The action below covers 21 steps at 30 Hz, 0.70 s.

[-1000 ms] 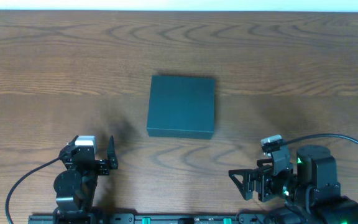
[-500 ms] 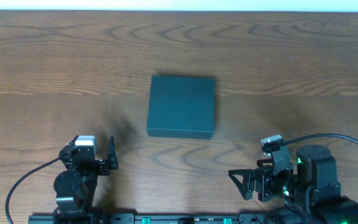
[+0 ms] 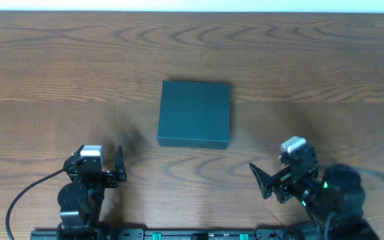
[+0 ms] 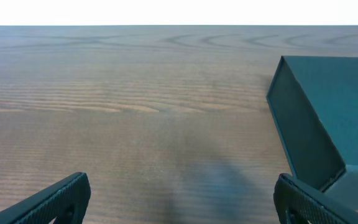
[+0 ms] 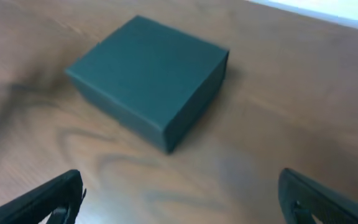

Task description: Pack container

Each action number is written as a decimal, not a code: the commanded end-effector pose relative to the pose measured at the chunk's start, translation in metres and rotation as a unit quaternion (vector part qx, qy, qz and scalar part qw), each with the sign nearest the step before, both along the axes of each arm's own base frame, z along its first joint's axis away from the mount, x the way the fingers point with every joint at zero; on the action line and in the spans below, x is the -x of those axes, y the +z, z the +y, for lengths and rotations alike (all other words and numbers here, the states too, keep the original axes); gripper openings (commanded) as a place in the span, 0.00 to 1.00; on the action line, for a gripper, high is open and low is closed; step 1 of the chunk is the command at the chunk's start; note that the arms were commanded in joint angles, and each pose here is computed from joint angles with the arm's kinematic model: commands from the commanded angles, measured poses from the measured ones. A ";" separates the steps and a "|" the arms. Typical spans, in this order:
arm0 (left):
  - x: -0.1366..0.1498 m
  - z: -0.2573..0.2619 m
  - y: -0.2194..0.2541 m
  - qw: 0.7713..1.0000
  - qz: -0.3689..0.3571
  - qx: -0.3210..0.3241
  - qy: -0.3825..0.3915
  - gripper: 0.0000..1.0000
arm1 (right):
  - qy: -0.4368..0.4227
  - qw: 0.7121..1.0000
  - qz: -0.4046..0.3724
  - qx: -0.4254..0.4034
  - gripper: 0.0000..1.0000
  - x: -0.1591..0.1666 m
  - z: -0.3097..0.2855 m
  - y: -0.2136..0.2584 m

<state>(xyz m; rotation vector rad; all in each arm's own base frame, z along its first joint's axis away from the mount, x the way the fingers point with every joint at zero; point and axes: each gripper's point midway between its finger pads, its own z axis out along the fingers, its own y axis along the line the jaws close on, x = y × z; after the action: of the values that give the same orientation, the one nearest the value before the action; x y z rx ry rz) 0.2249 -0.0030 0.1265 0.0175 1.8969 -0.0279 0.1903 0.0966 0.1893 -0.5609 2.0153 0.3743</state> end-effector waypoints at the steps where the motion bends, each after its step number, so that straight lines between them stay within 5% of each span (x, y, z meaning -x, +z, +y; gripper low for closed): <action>1: 0.000 0.002 -0.010 1.000 0.010 0.004 0.008 0.95 | 0.016 0.997 -0.040 0.063 0.99 -0.001 -0.007 -0.032; 10: 0.000 0.002 -0.010 1.000 0.010 0.004 0.008 0.95 | 0.007 0.998 -0.042 0.051 0.99 0.006 -0.009 -0.092; 21: 0.000 0.002 -0.010 1.000 0.010 0.004 0.008 0.96 | 0.001 0.998 -0.038 0.051 0.99 0.006 -0.011 -0.093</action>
<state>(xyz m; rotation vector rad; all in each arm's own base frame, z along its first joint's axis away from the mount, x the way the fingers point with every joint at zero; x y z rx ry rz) 0.2249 -0.0020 0.1266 0.0133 1.8967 -0.0221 0.1844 0.0863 0.0963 -0.6344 1.9734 0.2516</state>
